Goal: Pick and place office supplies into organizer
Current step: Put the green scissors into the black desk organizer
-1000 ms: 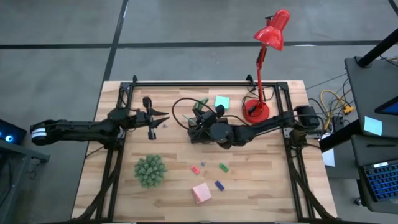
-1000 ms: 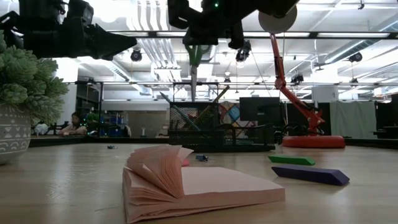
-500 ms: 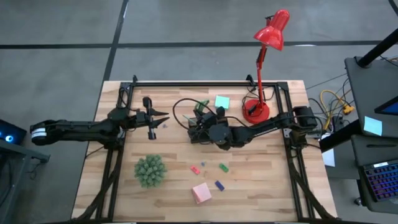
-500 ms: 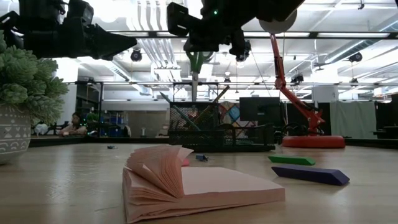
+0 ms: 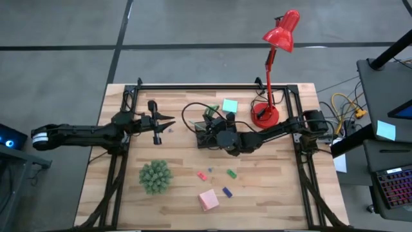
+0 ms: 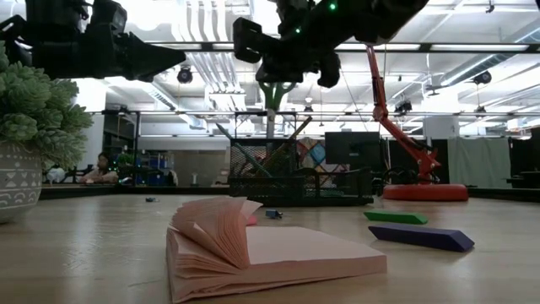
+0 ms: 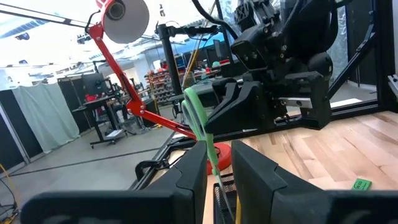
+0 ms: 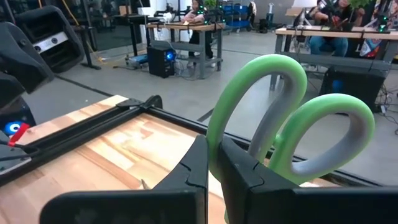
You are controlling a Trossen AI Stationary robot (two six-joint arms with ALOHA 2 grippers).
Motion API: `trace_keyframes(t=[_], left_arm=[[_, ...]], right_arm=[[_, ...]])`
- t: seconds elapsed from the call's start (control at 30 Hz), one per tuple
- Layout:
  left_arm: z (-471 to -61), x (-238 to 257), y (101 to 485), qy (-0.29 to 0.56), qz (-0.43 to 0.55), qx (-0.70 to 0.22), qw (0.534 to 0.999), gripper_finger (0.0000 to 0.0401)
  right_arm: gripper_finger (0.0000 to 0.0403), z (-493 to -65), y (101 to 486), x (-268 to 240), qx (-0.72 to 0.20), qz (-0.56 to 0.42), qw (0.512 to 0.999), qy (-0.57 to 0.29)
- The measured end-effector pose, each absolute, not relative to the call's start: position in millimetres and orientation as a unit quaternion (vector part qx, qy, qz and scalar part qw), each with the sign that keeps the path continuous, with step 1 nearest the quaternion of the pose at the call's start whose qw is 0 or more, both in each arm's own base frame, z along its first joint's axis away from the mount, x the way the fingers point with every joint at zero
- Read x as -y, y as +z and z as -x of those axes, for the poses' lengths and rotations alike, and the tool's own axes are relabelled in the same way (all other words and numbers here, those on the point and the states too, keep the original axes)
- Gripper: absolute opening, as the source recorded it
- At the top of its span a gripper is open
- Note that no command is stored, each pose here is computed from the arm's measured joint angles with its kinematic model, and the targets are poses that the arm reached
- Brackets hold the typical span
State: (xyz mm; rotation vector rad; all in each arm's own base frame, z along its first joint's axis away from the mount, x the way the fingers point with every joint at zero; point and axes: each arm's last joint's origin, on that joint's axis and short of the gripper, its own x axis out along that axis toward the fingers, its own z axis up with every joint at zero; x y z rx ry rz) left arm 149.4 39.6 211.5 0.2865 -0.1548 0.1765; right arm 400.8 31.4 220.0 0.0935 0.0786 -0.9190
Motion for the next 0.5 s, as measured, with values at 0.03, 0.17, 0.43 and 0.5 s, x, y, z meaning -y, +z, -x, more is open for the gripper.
trace_keyframes(t=[0.03,0.17,0.43,0.5], left_arm=[[-149,-40,212,0.088,-0.142,0.077,0.983,0.0059],[-150,-40,212,0.088,-0.143,0.079,0.983,0.0059],[-150,-40,212,0.088,-0.143,0.078,0.983,0.0059],[-150,-40,212,0.088,-0.143,0.078,0.983,0.0059]], right_arm=[[0.0013,-401,219,-31,-0.038,-0.045,0.894,-0.443],[0.0013,-400,218,-30,-0.04,-0.044,0.894,-0.444],[0.0013,-398,214,-22,-0.044,-0.041,0.889,-0.454],[0.0013,-398,212,-21,-0.047,-0.039,0.889,-0.454]])
